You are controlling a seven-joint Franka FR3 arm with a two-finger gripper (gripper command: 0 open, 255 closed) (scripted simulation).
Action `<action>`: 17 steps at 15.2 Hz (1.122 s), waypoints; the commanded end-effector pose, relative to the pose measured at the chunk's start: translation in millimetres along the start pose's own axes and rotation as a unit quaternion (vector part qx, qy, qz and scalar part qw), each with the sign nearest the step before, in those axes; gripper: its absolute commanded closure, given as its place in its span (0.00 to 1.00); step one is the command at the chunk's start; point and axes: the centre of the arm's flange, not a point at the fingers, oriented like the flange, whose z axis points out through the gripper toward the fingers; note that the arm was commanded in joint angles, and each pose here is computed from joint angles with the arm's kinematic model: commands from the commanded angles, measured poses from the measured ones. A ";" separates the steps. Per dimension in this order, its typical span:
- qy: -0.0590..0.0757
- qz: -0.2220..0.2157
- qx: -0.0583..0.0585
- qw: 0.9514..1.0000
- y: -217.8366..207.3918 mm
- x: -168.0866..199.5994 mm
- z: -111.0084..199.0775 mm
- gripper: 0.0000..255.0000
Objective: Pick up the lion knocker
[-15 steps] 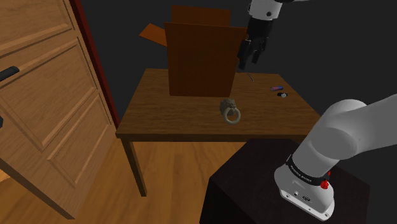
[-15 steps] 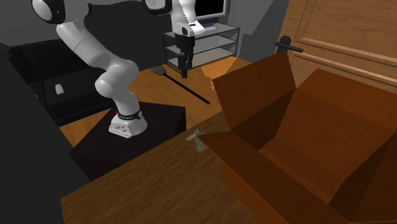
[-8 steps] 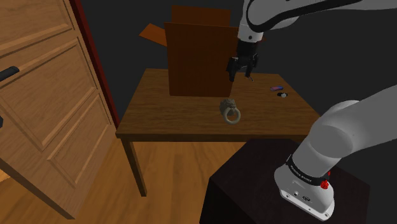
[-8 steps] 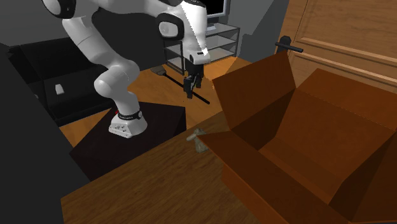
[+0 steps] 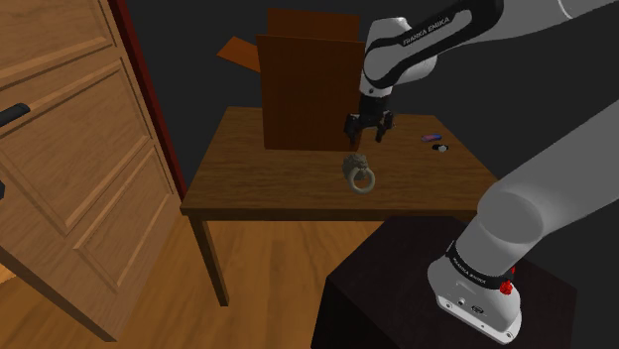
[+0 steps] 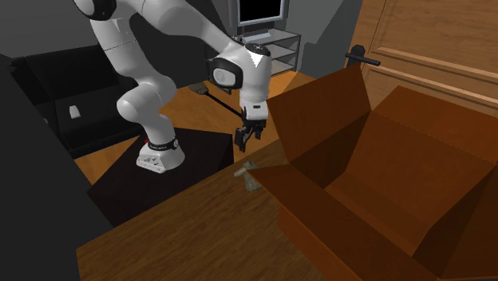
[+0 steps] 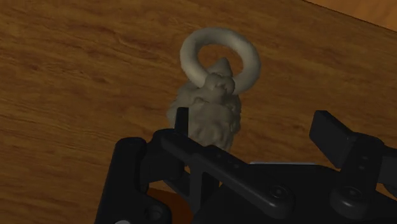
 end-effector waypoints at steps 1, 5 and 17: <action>-0.006 0.032 0.000 0.999 6.8 12.5 23.7 0.00; -0.013 0.070 0.000 0.997 15.3 27.0 58.0 0.00; -0.013 0.070 0.000 0.997 14.0 28.4 92.3 1.00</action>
